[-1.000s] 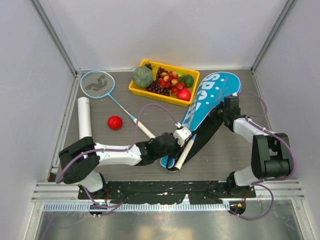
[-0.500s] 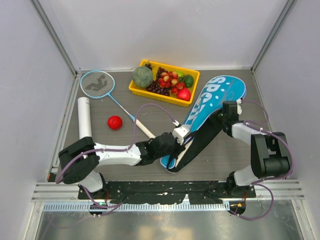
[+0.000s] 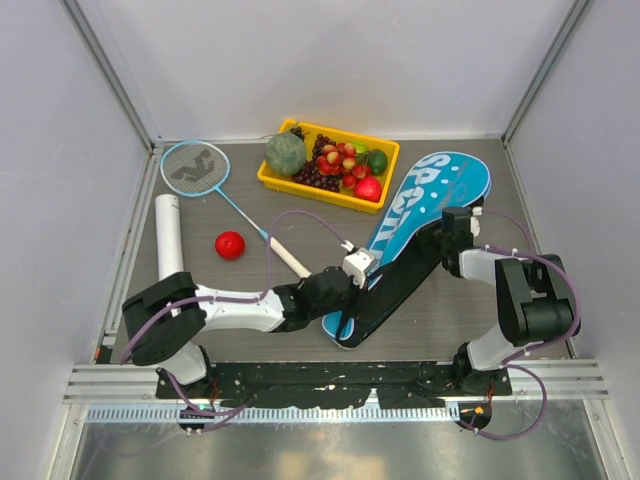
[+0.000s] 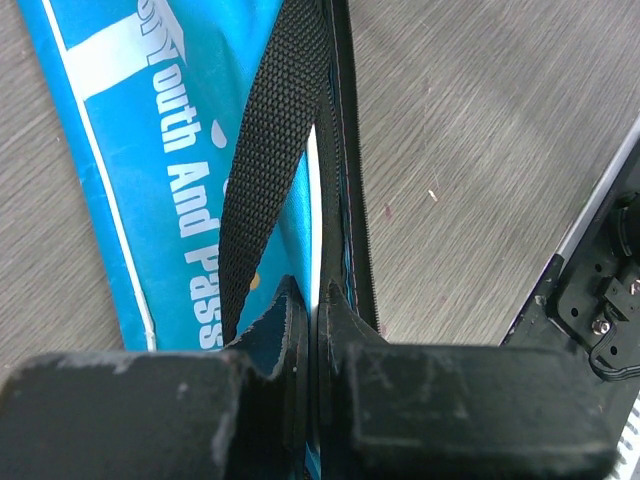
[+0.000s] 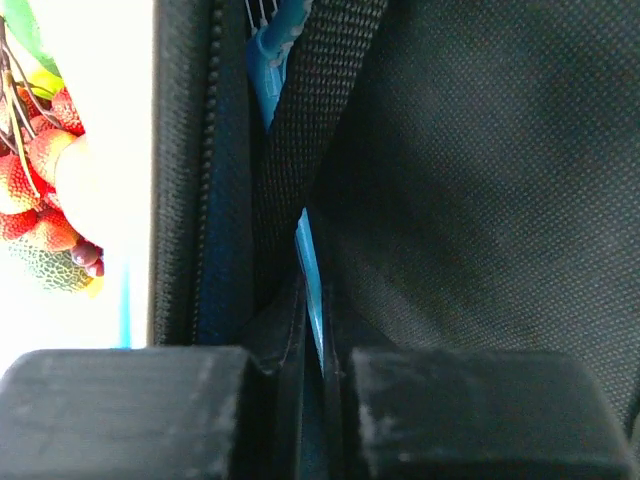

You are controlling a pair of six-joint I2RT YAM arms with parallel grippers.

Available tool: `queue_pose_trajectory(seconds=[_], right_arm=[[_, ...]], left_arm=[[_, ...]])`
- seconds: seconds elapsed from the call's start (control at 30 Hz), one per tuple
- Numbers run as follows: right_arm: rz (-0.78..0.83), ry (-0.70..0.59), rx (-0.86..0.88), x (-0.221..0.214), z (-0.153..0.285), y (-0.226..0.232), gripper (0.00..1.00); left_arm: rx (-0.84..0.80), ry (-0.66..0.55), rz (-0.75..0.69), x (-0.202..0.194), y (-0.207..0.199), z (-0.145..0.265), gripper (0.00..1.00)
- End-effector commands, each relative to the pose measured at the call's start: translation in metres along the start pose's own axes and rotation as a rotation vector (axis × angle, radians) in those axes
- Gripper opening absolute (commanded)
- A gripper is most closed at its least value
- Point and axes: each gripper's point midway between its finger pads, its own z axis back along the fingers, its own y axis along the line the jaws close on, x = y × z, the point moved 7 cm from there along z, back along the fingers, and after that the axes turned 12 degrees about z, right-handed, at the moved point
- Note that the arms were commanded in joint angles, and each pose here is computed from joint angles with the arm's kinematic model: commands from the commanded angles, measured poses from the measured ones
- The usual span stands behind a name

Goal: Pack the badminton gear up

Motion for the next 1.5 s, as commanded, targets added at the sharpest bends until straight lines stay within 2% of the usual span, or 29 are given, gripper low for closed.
queue_pose_trajectory(seconds=[0.0, 0.03, 0.07, 0.13, 0.2, 0.37, 0.67, 0.83, 1.07, 1.3, 1.47], right_arm=[[-0.003, -0.133, 0.073, 0.028, -0.006, 0.022, 0.20], [0.024, -0.054, 0.073, 0.019, -0.002, 0.021, 0.24], [0.079, -0.038, 0.089, 0.021, 0.000, 0.027, 0.33], [0.164, 0.085, 0.023, 0.008, 0.010, 0.016, 0.43], [0.222, 0.148, 0.000, 0.002, 0.021, 0.010, 0.51], [0.312, 0.217, -0.008, -0.011, 0.054, -0.010, 0.61], [0.332, 0.241, 0.037, -0.018, 0.088, -0.012, 0.61], [0.345, 0.169, 0.032, -0.009, 0.107, -0.005, 0.61], [0.402, 0.142, 0.032, -0.005, 0.111, -0.006, 0.61], [0.555, 0.065, 0.032, 0.012, 0.132, 0.004, 0.59], [0.549, 0.024, 0.023, 0.018, 0.137, 0.007, 0.57]], left_arm=[[-0.125, 0.005, 0.057, 0.000, -0.027, -0.004, 0.00], [-0.098, 0.010, 0.057, -0.001, -0.025, -0.007, 0.00], [-0.075, 0.014, 0.057, 0.000, -0.024, -0.010, 0.00], [-0.029, 0.027, 0.055, 0.000, -0.021, -0.015, 0.00], [-0.009, 0.033, 0.052, 0.000, -0.020, -0.019, 0.00], [0.020, 0.039, 0.072, -0.004, -0.016, -0.023, 0.00], [0.085, 0.058, 0.063, -0.003, -0.012, -0.029, 0.02], [0.086, 0.074, 0.061, -0.002, -0.016, -0.031, 0.14], [0.032, 0.077, 0.063, 0.001, -0.022, -0.025, 0.51], [0.063, -0.025, 0.066, 0.034, -0.028, 0.001, 0.70], [0.138, -0.062, 0.031, 0.060, -0.031, 0.018, 0.73]])
